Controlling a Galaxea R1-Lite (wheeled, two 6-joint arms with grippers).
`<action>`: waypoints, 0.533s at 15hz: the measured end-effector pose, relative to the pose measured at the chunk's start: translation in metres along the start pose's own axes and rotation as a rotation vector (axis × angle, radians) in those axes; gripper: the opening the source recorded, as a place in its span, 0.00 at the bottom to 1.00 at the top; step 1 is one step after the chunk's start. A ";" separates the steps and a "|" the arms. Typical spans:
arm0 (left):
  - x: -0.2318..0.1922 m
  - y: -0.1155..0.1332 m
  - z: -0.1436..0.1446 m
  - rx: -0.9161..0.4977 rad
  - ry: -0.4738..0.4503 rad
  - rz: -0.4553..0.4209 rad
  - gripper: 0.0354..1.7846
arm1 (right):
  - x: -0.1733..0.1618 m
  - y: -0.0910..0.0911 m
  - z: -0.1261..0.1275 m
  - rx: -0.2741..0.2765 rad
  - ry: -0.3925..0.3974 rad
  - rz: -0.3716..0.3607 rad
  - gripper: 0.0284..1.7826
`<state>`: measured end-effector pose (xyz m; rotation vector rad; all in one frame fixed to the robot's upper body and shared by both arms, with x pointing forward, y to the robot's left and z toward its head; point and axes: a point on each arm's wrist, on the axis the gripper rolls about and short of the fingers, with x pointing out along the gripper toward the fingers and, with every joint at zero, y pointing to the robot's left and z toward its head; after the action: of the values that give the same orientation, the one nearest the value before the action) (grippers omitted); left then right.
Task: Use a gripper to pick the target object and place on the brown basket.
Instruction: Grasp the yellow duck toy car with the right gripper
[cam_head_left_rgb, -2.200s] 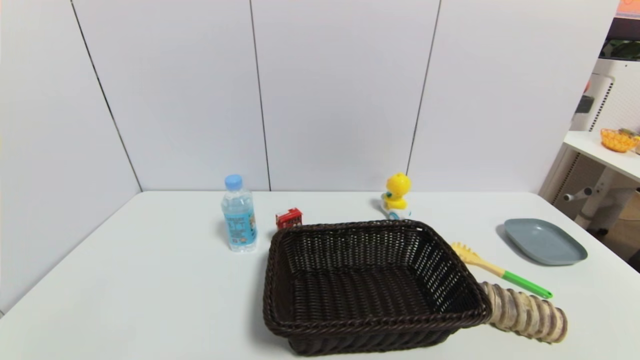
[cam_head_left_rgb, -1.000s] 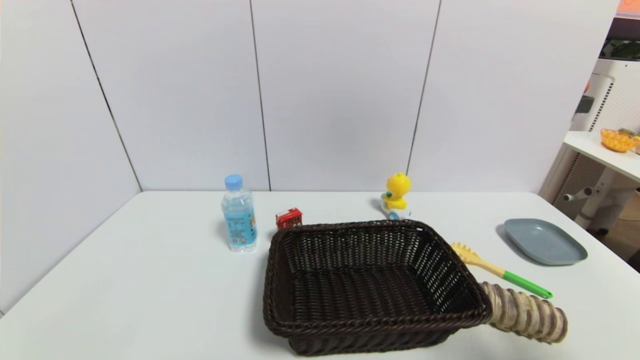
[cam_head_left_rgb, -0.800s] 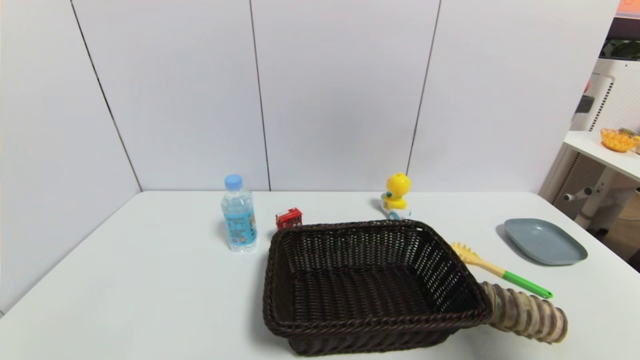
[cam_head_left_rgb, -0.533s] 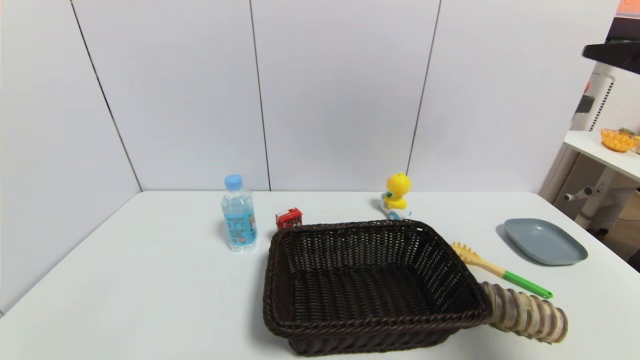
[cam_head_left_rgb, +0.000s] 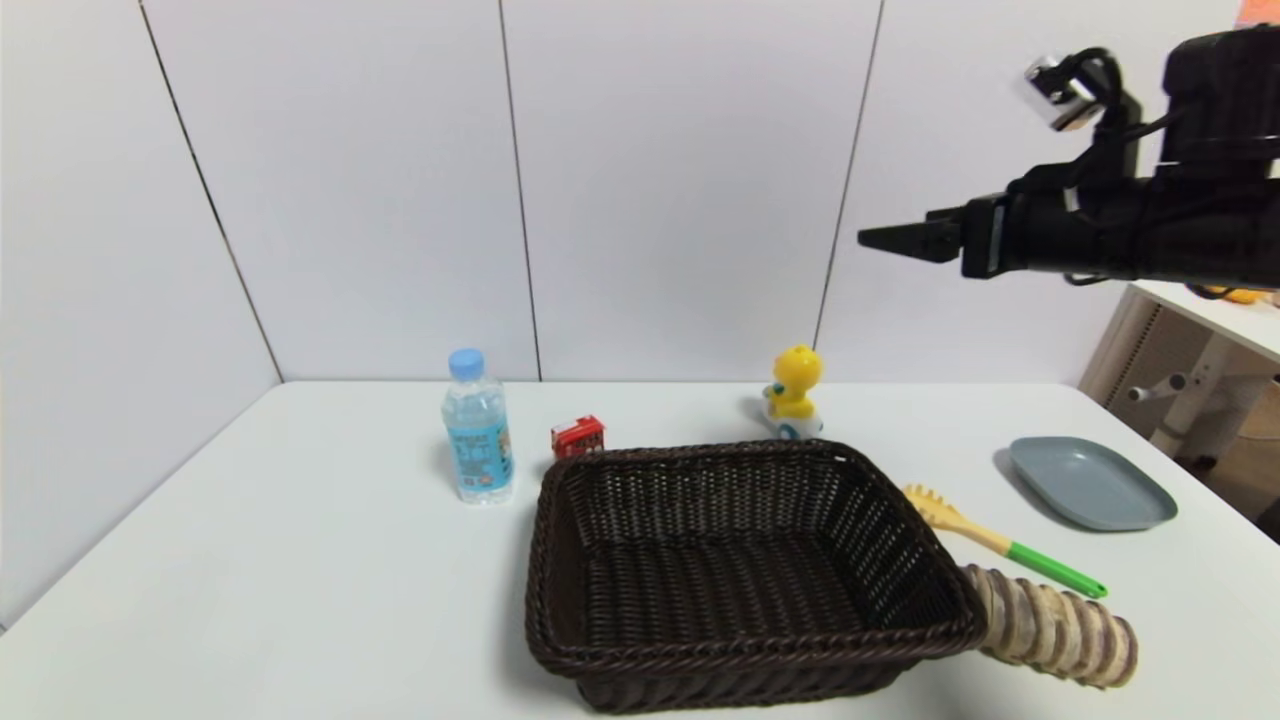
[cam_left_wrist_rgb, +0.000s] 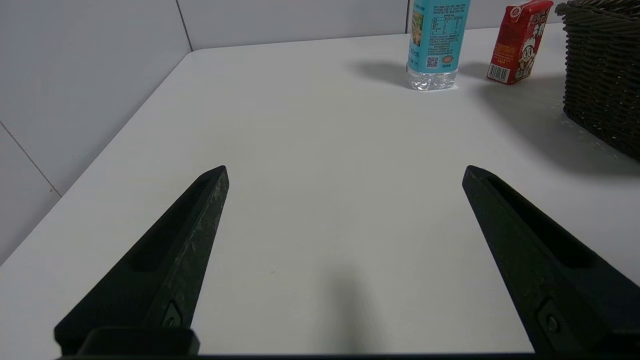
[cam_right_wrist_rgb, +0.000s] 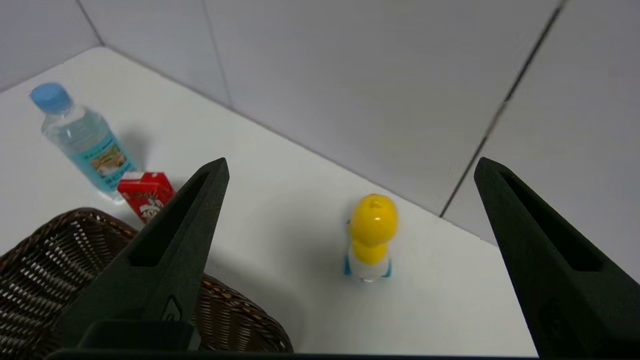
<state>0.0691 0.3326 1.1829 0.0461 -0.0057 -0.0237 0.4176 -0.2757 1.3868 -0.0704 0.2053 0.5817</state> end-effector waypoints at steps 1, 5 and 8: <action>0.000 0.000 0.000 0.000 0.000 0.000 0.94 | 0.012 0.000 -0.008 0.000 0.004 0.018 0.95; 0.000 0.000 0.000 0.000 0.000 0.001 0.94 | 0.055 -0.008 -0.047 -0.011 -0.026 0.049 0.95; 0.000 0.000 0.000 0.000 0.001 0.002 0.94 | 0.081 -0.022 -0.079 -0.003 -0.024 0.034 0.95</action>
<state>0.0691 0.3327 1.1829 0.0460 -0.0052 -0.0220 0.4821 -0.2601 1.2929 -0.0630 0.1827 0.6163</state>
